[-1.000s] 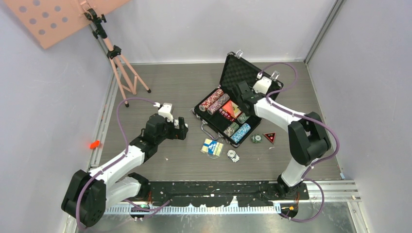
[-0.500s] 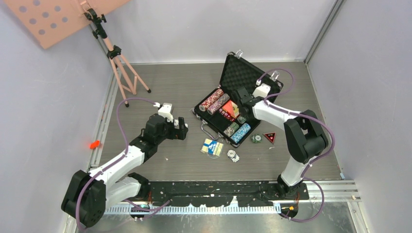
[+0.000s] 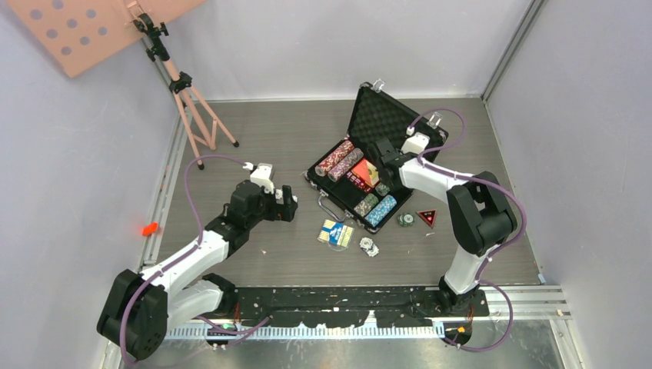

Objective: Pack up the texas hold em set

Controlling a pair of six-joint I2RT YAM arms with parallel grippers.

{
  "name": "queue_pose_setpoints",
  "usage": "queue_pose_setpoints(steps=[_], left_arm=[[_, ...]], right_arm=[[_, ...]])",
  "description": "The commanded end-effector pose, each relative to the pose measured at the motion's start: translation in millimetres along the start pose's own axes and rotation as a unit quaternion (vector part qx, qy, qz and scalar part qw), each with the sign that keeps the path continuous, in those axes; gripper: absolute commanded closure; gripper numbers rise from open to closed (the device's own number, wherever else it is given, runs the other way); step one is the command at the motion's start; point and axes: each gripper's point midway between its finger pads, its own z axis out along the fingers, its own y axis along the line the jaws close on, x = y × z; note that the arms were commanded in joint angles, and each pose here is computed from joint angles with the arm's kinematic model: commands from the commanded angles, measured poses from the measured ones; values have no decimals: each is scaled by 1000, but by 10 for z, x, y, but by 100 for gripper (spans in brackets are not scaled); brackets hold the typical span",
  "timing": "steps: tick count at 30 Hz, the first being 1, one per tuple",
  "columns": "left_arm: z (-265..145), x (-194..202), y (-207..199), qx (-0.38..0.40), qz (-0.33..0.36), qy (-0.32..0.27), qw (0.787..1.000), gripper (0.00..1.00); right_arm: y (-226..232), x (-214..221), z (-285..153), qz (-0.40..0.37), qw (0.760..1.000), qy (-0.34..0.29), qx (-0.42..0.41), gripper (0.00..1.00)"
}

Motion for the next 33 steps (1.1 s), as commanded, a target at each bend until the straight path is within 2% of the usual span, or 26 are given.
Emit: queue_pose_setpoints(steps=[1,5,14,26,33], left_arm=[[-12,-158,-67,11,8,-20,1000,0],[-8,-156,-60,9,8,-20,1000,0],[-6,-152,-58,9,9,-19,1000,0],[-5,-149,-55,8,9,-19,1000,0],[-9,-162,-64,10,9,-21,1000,0]], right_arm=[[-33,-233,34,17,999,-30,18,36],[2,-161,61,16,1000,-12,10,32],[25,-1,128,12,1000,16,5,32],[110,220,180,42,998,56,-4,41],[77,346,152,64,995,79,-3,36]])
